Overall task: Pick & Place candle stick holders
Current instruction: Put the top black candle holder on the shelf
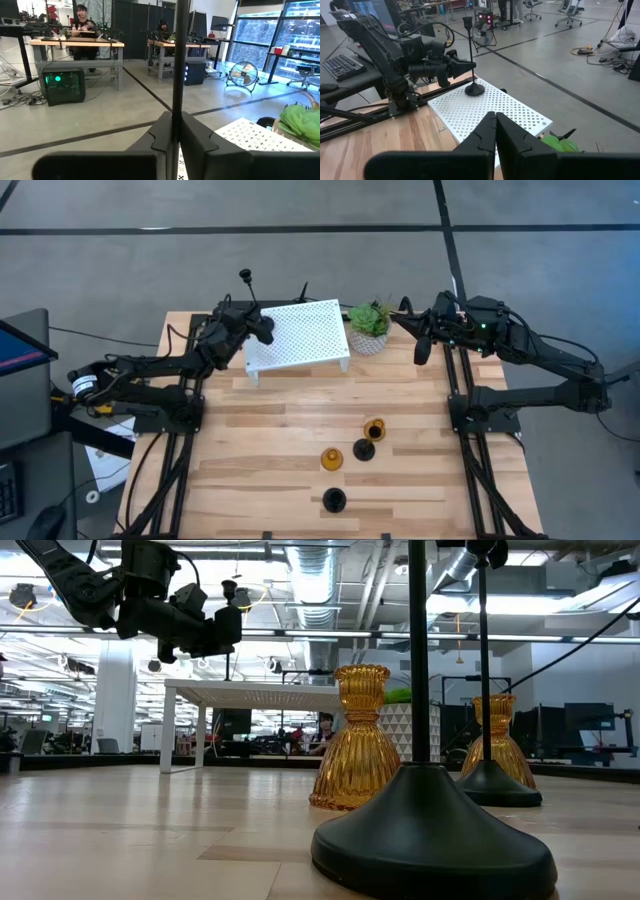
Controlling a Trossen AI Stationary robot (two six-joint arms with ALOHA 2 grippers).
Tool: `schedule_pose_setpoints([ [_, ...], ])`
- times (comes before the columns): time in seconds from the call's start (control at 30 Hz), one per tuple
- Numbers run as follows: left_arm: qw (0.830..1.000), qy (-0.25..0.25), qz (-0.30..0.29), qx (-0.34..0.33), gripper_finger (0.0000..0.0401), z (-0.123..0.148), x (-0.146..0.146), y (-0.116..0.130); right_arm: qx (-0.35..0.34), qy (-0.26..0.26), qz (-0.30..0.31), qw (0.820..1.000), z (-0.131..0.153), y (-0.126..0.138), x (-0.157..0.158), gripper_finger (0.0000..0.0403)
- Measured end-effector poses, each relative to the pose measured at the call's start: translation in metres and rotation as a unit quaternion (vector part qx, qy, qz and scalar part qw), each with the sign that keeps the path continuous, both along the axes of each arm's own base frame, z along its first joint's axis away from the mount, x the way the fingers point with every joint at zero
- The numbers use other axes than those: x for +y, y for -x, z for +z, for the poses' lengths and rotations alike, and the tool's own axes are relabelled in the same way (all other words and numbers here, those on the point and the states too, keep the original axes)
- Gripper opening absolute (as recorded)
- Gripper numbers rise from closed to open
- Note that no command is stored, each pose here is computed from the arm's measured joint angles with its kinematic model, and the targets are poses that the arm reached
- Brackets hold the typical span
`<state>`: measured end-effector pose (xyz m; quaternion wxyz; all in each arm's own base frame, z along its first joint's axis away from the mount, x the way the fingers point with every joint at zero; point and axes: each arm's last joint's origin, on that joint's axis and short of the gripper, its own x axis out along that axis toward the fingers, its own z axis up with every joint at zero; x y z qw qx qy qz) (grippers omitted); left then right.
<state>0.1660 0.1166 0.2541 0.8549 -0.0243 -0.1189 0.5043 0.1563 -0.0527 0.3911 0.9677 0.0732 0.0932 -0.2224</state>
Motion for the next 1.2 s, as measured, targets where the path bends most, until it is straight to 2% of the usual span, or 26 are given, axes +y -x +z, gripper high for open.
schedule_pose_setpoints([
  [0.47,1.0,0.001,-0.001,0.0,0.0088,0.0,0.0,0.0,0.016,-0.006,0.002,1.0,-0.003,0.001,0.0,0.0],
  [0.8,1.0,-0.005,-0.002,-0.01,0.016,0.003,-0.002,0.001,0.03,-0.01,0.004,0.999,-0.006,0.001,0.001,0.0],
  [1.0,0.998,-0.056,0.005,-0.025,0.0197,0.024,-0.012,0.018,0.032,-0.01,0.004,0.999,-0.006,0.001,0.001,0.0],
  [1.1,0.995,-0.078,-0.019,-0.053,0.0204,0.035,-0.023,0.027,0.038,-0.012,0.004,0.999,-0.007,0.002,0.001,0.0],
  [1.2,0.994,-0.091,-0.048,-0.045,0.0203,0.04,-0.033,0.033,0.041,-0.013,0.004,0.999,-0.008,0.002,0.001,0.0],
])
